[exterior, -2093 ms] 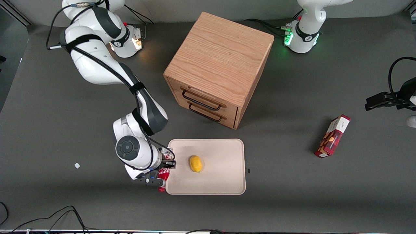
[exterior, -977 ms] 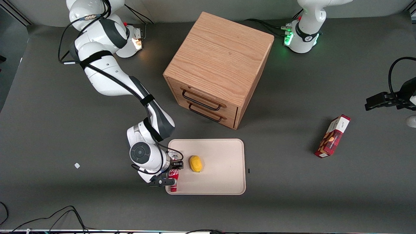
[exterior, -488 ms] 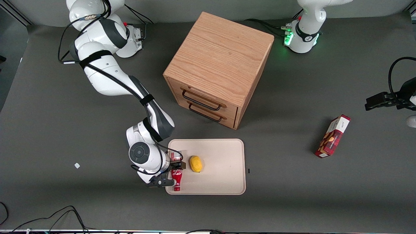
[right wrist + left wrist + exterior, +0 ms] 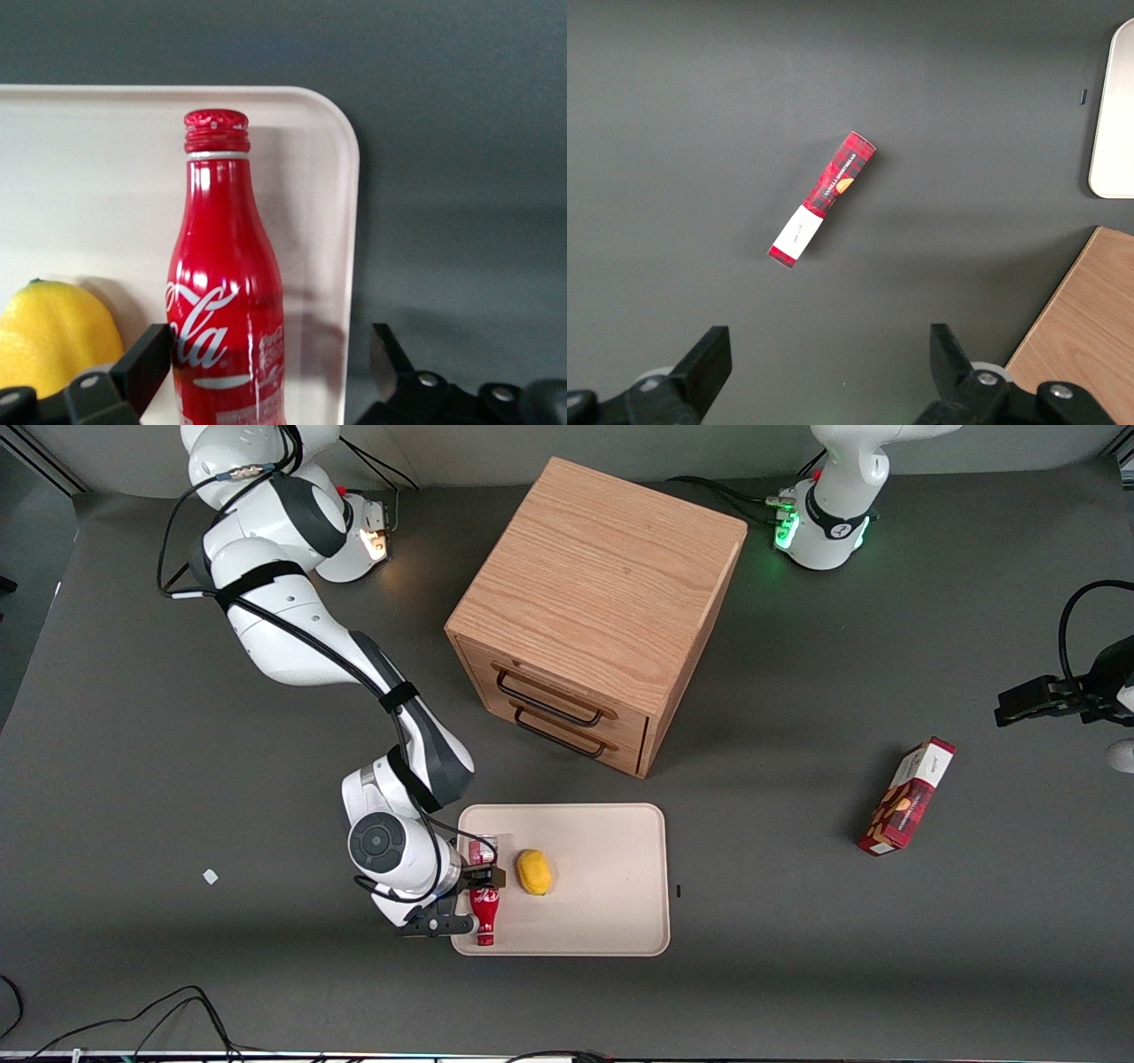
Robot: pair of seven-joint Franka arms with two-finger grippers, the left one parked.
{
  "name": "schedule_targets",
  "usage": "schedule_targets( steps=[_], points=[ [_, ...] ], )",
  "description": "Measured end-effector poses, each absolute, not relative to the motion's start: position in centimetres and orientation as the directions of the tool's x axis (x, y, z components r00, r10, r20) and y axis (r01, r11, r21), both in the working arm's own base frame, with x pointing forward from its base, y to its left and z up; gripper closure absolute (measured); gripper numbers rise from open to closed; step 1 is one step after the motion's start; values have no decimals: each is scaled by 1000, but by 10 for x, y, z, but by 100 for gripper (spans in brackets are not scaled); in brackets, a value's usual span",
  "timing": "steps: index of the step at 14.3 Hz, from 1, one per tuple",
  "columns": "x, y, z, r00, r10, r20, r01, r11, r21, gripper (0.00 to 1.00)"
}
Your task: Place coke bottle on tray
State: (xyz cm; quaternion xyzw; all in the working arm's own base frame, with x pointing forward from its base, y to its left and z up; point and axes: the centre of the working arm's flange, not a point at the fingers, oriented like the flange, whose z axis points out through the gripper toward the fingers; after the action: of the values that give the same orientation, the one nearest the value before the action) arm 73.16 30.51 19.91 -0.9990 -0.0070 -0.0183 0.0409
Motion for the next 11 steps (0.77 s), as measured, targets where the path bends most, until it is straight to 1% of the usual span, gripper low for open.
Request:
schedule_targets(
  steps=[2,3,5,8,11],
  points=[
    [732,301,216,1000,7,14,8,-997,-71,0],
    [734,299,232,1000,-3,6,-3,-997,-76,0],
    [737,284,281,999,-28,-16,-29,-996,-83,0],
    [732,241,358,996,-67,-56,-71,-996,-63,0],
    [711,206,399,991,-95,-92,-98,-995,-27,0]
  ],
)
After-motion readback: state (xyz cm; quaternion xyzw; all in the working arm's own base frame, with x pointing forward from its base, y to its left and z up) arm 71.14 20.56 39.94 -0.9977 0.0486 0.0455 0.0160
